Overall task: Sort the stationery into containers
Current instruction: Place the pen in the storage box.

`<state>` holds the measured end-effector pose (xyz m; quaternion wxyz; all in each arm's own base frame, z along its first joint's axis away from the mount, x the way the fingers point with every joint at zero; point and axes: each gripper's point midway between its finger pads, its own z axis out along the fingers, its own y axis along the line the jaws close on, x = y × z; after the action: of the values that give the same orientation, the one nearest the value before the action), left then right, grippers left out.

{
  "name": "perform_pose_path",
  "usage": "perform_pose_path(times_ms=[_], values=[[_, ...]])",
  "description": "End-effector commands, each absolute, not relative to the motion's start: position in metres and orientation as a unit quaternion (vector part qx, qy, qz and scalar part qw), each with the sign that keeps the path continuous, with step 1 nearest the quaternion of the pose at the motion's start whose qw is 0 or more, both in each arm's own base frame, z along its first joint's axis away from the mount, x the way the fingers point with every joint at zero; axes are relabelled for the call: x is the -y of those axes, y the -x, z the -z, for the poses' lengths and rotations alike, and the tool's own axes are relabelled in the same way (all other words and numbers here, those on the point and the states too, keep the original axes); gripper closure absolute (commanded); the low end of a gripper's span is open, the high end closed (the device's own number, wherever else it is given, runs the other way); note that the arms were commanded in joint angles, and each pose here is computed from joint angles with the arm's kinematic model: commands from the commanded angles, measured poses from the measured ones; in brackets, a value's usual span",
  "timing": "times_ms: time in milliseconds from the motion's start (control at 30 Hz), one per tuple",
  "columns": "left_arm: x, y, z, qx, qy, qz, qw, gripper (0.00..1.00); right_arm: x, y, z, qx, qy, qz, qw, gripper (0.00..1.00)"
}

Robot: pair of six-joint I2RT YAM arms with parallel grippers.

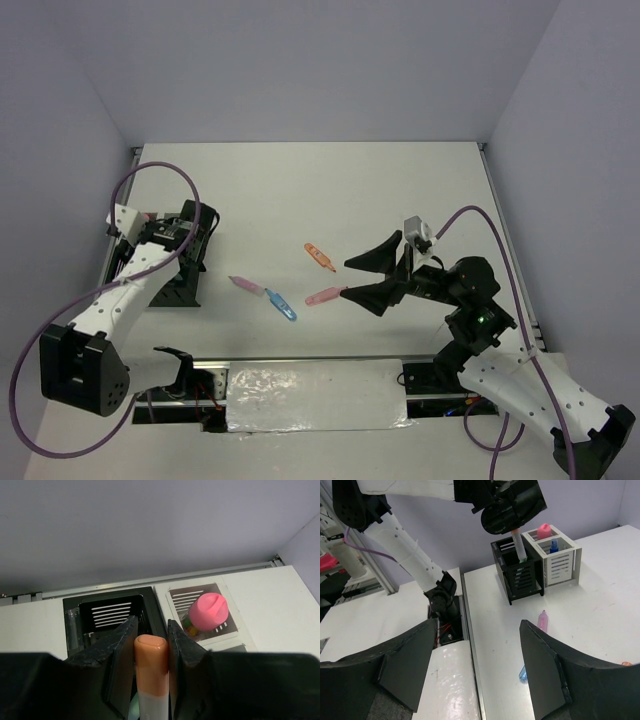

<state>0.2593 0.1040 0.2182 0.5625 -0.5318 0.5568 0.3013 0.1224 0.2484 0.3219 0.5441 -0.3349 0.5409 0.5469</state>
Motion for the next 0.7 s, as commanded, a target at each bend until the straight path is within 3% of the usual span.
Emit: perform_pose_path(times_ms=[0,133,167,233,267,367,533,667], values=[[-0.107,-0.254,-0.223,-0.532,0.542,-0.303,0.576,0.81,-0.248,-0.118,-0.32,-0.536,0.34,-0.551,0.542,0.24],[-0.107,-0.255,-0.227,-0.534,0.538,-0.305,0.577,0.71,-0.247,-0.117,-0.319,-0.539,0.342,-0.547,0.541,0.24],[-0.107,-0.255,-0.227,-0.536,0.536,-0.306,0.576,0.6,-0.247,-0.116,-0.32,-0.538,0.343,-0.548,0.541,0.24],[-0.107,-0.255,-0.227,-0.535,0.537,-0.303,0.578,0.48,-0.246,-0.116,-0.321,-0.537,0.343,-0.548,0.542,0.24],[-0.107,-0.254,-0.225,-0.534,0.538,-0.302,0.578,0.35,-0.246,-0.115,-0.322,-0.536,0.345,-0.549,0.541,0.24],[-0.106,-0.254,-0.219,-0.539,0.537,-0.302,0.574,0.17,-0.246,-0.115,-0.321,-0.537,0.346,-0.547,0.541,0.24],[-0.106,-0.252,-0.218,-0.541,0.541,-0.31,0.565,0.04,-0.245,-0.117,-0.321,-0.54,0.343,-0.541,0.545,0.24],[-0.089,-0.265,-0.245,-0.573,0.499,-0.304,0.575,0.01,-0.248,-0.142,-0.303,-0.587,0.314,-0.513,0.542,0.21]])
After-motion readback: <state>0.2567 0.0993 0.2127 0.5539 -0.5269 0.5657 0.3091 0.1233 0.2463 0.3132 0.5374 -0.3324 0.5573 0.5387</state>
